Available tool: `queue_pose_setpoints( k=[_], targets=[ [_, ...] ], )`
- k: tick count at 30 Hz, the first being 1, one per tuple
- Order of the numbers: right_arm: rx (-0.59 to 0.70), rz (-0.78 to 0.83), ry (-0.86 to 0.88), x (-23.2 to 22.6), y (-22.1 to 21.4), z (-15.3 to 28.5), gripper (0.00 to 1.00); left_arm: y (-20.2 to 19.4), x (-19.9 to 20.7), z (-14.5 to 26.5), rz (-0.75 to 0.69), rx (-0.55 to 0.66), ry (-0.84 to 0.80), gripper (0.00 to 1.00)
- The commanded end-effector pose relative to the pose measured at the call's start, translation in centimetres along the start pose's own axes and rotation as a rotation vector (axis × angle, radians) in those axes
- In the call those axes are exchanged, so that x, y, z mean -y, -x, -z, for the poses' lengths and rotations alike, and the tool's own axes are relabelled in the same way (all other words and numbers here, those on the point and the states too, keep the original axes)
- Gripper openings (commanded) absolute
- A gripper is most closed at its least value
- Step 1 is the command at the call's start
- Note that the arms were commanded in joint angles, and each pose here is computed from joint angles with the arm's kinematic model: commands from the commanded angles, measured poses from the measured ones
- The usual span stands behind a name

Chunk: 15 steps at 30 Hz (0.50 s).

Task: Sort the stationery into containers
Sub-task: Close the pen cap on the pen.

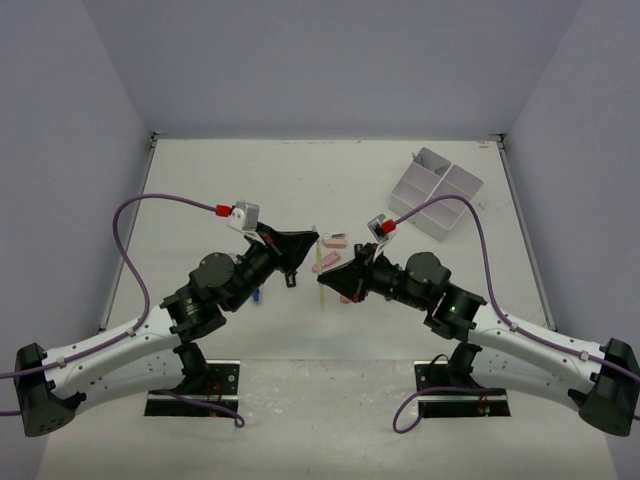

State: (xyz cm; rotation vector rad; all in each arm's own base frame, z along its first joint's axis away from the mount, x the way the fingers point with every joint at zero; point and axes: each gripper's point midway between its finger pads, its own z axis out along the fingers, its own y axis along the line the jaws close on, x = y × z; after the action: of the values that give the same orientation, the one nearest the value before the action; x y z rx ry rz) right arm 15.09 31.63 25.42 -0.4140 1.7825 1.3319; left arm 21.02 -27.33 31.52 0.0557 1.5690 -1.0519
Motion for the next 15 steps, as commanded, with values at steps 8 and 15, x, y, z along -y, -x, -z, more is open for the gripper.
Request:
queue_pose_setpoints(
  k=[8,15],
  targets=[
    [0.093,0.057,-0.021,-1.2,3.6,0.1,0.00,-0.6,1.2,-0.4,0.023,-0.029,-0.055,0.00],
    [0.154,0.161,-0.048,-1.6,6.1,0.7,0.00,-2.3,1.1,-0.5,0.019,-0.119,-0.045,0.00]
  ],
)
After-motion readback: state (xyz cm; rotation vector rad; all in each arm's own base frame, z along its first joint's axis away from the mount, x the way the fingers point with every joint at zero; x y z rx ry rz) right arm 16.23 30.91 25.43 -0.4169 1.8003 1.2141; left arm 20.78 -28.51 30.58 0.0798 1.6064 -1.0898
